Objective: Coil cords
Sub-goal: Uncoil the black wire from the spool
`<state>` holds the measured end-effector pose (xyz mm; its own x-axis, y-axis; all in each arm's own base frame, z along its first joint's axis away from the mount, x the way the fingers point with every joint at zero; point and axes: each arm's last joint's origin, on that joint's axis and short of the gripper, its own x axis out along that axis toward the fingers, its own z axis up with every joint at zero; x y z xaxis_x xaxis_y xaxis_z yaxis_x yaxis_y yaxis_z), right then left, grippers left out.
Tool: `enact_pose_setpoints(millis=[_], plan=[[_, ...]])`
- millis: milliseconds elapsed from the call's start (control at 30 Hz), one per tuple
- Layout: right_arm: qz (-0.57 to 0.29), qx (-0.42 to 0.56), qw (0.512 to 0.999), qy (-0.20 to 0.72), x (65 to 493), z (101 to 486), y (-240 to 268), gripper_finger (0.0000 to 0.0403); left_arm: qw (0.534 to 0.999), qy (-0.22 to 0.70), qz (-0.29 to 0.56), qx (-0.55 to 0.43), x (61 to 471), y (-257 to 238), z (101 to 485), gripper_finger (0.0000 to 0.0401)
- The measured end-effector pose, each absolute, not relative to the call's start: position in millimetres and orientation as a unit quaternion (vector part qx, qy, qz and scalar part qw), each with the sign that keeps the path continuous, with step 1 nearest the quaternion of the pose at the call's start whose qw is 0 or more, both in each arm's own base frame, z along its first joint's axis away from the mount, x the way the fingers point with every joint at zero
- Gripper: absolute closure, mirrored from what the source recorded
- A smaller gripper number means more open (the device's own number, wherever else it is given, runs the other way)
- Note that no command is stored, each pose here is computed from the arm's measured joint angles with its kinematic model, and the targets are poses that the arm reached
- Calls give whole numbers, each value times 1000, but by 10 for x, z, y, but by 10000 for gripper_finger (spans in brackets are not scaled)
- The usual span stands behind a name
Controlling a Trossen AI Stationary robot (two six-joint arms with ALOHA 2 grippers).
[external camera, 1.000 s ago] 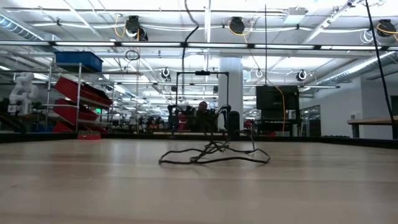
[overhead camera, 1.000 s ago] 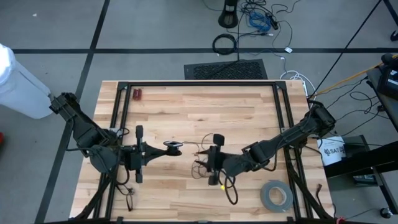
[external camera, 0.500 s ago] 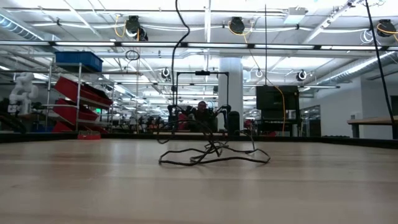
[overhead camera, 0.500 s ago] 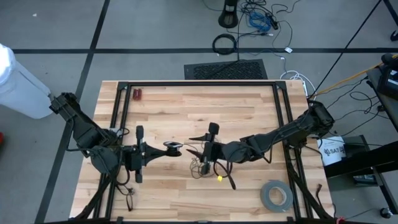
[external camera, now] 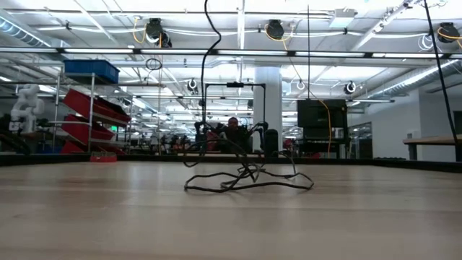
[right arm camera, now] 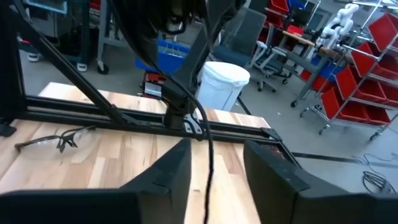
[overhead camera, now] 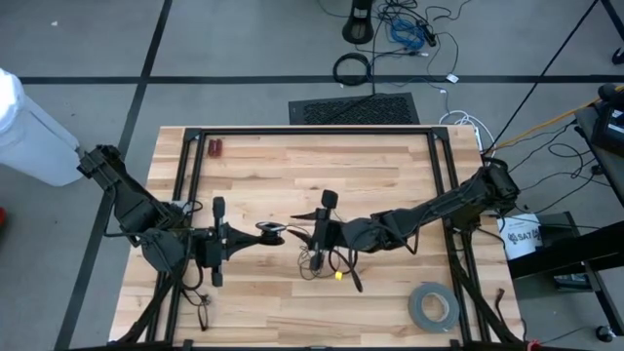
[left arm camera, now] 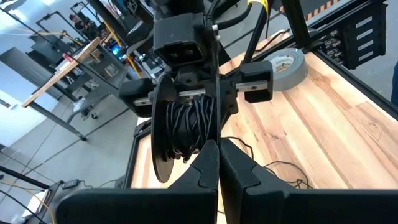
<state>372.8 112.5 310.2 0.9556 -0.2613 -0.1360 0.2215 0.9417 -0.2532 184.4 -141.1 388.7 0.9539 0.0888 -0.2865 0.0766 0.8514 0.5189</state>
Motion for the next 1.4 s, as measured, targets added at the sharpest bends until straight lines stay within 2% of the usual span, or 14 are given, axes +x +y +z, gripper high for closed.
enact_pose_setpoints(millis=[400,633,900,1400], plan=[[-84,-107,987,83,3757,3096,1079,397,953,152,5,261,1843,-1411,3885,401],[-76,-113,987,83,3729,3107,1140,401,952,155,4,263,1841,-1409,3880,401],[-34,-123,988,90,3512,3292,1426,402,951,180,8,252,1819,-1389,3821,401],[-39,-212,976,4,3366,4056,1656,403,952,184,-19,245,1818,-1404,3814,401]])
